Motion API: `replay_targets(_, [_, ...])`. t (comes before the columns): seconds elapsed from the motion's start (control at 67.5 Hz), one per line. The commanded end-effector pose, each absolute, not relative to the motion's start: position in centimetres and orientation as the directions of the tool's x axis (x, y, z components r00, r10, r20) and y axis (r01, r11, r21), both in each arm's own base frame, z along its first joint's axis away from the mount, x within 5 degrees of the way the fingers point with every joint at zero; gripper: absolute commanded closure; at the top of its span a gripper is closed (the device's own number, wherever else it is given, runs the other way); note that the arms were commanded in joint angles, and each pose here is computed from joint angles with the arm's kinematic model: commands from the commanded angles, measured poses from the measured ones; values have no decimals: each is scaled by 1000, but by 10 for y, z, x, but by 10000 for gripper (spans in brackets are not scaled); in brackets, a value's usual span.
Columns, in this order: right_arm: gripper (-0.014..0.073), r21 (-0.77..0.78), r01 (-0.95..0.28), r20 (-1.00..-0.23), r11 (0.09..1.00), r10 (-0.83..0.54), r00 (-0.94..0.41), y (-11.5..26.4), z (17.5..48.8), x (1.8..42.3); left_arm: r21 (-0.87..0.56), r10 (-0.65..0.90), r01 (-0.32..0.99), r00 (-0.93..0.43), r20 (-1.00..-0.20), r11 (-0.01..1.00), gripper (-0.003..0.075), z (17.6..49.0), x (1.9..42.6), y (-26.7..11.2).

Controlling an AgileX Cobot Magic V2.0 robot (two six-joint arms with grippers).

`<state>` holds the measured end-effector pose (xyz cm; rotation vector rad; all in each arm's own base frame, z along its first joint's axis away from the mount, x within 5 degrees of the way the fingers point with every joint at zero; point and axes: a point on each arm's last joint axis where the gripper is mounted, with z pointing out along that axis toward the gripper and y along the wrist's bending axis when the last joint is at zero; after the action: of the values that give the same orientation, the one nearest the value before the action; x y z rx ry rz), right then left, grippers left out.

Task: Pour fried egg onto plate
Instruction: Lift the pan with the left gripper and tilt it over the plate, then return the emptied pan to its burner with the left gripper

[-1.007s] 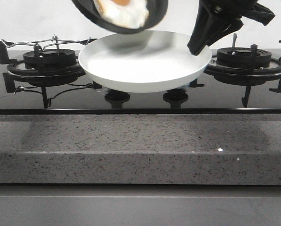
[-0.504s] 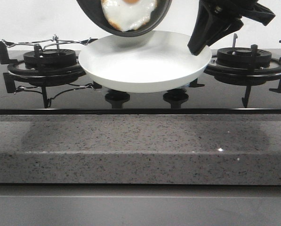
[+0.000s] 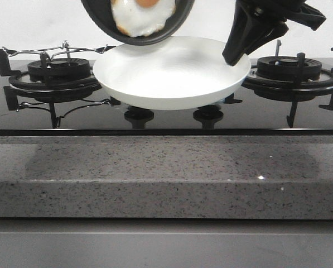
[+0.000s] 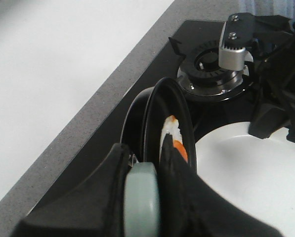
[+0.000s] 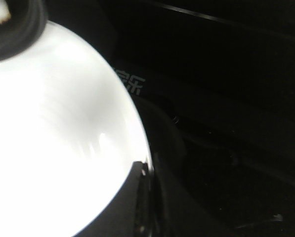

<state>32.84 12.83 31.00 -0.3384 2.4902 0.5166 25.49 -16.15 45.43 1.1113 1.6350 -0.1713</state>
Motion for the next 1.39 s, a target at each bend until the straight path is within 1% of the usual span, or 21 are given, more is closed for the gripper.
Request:
replay_targets(0.0, [664, 303, -353, -662, 885, -71, -746, 126, 338, 324, 448, 467, 646, 156, -870, 619, 740, 488, 242, -156])
replay_targets(0.474, [664, 303, -353, -662, 885, -71, -746, 126, 338, 324, 444, 462, 644, 155, -873, 623, 740, 489, 243, -156])
replay_targets(0.548, [664, 303, -353, -662, 885, -71, -746, 126, 338, 324, 400, 431, 647, 120, -894, 649, 740, 489, 244, -154])
replay_targets(0.667, [664, 303, -353, -662, 885, -71, -746, 126, 338, 324, 314, 371, 617, 38, -928, 722, 740, 489, 252, -140])
replay_targets(0.785, [664, 303, -353, -662, 885, -71, -746, 126, 338, 324, 182, 259, 569, -57, -964, 802, 740, 490, 263, -116])
replay_targets(0.844, [664, 303, -353, -662, 885, -71, -746, 126, 338, 324, 74, 158, 543, -110, -981, 837, 740, 491, 269, -99])
replay_targets(0.978, [664, 303, -353, -662, 885, -71, -746, 126, 338, 324, -131, -27, 470, -222, -975, 873, 740, 486, 286, -59])
replay_targets(1.052, [664, 303, -353, -662, 885, -71, -746, 126, 338, 324, -253, -126, 441, -296, -947, 861, 740, 478, 297, -38])
replay_targets(1.185, [664, 303, -353, -662, 885, -71, -746, 126, 338, 324, -405, -248, 382, -397, -884, 831, 740, 460, 316, -3])
replay_targets(1.304, [664, 303, -353, -662, 885, -71, -746, 126, 338, 324, -555, -370, 354, -468, -802, 753, 740, 443, 333, 22])
replay_targets(1.378, [664, 303, -353, -662, 885, -71, -746, 126, 338, 324, -622, -428, 339, -496, -756, 706, 740, 432, 342, 37])
